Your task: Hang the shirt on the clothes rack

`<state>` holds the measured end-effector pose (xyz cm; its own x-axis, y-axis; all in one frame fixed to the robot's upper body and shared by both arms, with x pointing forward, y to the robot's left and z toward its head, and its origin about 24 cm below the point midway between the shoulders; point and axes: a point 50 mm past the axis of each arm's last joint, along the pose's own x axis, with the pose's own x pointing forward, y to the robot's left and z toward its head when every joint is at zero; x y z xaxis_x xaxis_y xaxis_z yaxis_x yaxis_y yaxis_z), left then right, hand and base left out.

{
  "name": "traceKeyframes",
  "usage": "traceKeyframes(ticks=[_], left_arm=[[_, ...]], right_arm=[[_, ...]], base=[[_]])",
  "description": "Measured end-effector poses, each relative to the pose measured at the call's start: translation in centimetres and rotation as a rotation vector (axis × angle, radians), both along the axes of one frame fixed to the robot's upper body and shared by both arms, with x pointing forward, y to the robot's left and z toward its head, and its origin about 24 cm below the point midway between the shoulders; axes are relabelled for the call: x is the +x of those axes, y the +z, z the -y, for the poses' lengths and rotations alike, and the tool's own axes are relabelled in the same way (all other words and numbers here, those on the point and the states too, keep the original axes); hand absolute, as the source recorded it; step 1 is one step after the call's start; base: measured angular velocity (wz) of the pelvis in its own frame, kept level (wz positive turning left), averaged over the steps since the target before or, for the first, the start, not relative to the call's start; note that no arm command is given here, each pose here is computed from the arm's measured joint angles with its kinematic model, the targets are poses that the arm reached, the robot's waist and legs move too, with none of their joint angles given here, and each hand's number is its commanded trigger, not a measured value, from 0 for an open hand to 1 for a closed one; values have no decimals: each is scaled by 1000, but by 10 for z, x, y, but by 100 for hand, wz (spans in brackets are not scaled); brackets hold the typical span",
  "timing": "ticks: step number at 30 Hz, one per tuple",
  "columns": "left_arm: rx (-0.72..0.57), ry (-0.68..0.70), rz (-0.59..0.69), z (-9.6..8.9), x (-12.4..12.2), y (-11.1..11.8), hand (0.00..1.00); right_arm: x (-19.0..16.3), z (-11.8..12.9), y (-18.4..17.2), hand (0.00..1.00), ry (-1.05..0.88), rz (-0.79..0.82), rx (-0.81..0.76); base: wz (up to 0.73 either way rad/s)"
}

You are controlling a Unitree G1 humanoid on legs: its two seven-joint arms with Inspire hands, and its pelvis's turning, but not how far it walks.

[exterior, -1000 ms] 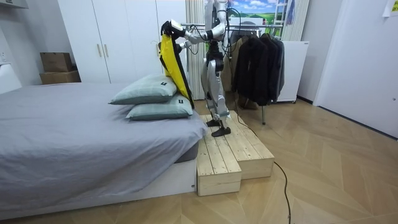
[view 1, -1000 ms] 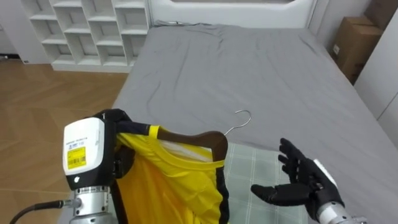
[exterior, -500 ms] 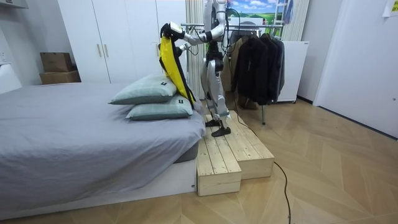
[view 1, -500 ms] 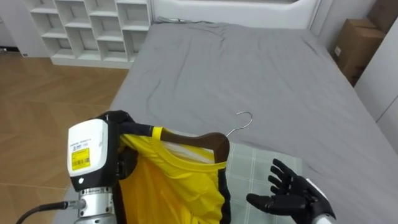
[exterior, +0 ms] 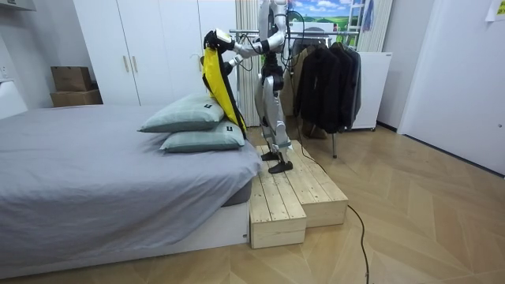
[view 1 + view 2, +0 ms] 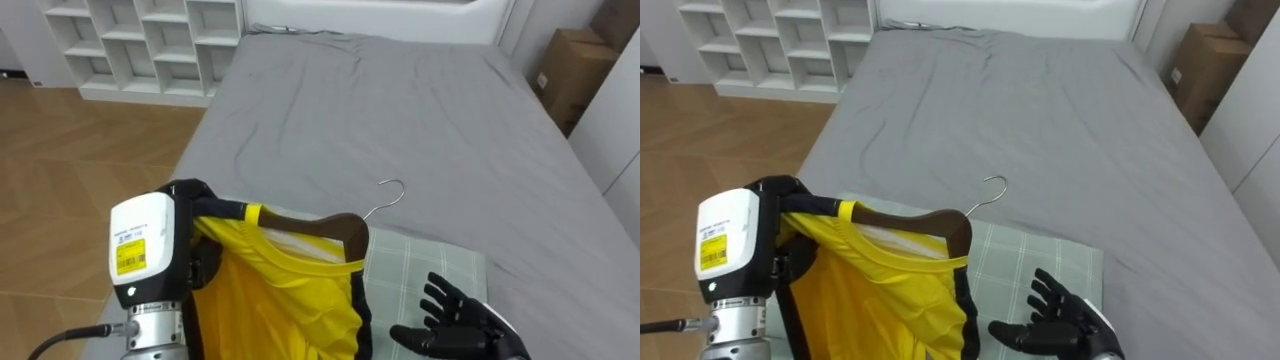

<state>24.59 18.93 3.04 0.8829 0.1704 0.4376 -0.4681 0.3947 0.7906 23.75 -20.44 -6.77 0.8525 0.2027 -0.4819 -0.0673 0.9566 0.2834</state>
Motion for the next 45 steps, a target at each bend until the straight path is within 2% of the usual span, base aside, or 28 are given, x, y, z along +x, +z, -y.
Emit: traceKeyframes(ticks=[12, 26, 45], left_arm=[[2, 18, -9, -1, 0, -1, 100], [7, -5, 10, 7, 7, 5, 100], [-8, -2, 28, 12, 6, 4, 100]], right_arm=[[6, -4, 4, 0, 16, 20, 13], [42, -31, 34, 0, 99, 139, 70], [46, -43, 35, 0, 154, 134, 21]], base=[[0], [0], [0]])
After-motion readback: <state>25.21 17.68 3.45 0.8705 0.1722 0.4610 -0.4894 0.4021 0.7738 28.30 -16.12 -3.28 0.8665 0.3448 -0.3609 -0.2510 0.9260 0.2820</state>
